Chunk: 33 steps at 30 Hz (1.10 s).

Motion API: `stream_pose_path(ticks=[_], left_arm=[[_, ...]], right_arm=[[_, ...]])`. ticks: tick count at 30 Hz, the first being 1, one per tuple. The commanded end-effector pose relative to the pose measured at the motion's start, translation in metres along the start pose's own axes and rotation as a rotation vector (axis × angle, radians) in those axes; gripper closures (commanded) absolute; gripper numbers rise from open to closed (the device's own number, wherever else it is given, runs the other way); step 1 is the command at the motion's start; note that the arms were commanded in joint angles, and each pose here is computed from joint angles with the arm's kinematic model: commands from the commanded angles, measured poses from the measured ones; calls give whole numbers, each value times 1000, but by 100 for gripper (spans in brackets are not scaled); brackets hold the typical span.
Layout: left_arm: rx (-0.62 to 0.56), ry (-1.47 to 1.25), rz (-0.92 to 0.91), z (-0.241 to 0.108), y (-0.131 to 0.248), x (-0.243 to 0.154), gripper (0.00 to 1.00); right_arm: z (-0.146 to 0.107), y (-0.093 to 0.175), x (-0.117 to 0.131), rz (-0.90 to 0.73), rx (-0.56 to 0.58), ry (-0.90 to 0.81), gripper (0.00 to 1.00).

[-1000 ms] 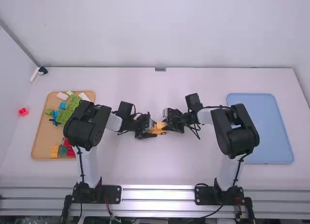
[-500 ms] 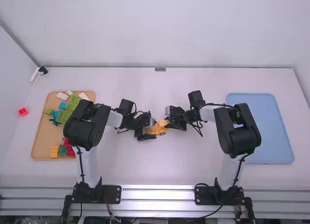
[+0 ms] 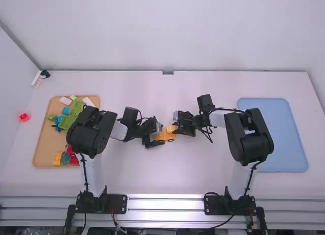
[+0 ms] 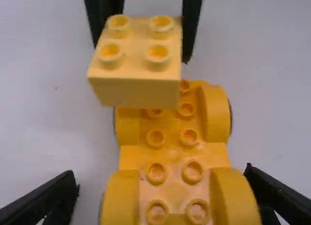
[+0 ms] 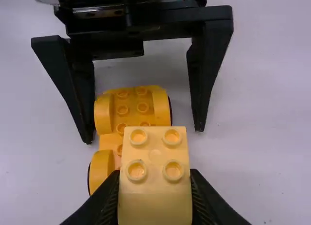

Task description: Assemble lego blocks to make yellow taxi

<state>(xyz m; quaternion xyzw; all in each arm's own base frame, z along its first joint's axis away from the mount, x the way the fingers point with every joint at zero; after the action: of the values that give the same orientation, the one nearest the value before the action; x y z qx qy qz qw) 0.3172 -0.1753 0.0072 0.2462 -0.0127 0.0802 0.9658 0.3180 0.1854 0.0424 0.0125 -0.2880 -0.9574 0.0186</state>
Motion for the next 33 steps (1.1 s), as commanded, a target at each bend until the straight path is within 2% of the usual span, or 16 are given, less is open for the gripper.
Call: stream_pose_path(ticks=[1,4,7,12,16,23,29,33], left_arm=[[-21,43,-27,0,-2,-7,10],[-32,30,-32,3,-2,-5,16],[-32,21,-26,5,-3,-1,30],[-33,19,-24,6,-3,0,33],[-31,23,-27,4,-2,-2,43],[-8,31,-10,1,-2,-1,42],[-3,34,-5,0,-2,0,41],[-8,33,-8,1,-2,0,42]], right_arm=[[3,0,-4,0,-8,6,74],[4,0,-3,2,-8,7,74],[4,-2,-2,7,-6,8,74],[1,-2,-1,9,18,2,74],[-4,-3,1,5,44,-4,74],[-6,-3,5,11,42,-34,73],[5,-9,3,19,56,-10,73],[6,-6,2,15,82,-9,76]])
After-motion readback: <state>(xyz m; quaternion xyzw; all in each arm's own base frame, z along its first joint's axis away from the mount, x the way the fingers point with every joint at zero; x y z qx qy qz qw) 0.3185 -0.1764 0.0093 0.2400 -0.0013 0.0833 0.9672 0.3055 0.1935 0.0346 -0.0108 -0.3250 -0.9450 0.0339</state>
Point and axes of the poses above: each hand's point on the last joint's axis, 136 mm out from that joint toward the fingers, its own y axis back along the fingers, its own x axis along the line the jaws close on, z = x × y, the point moved 5 cm from there along y, back along the fingers
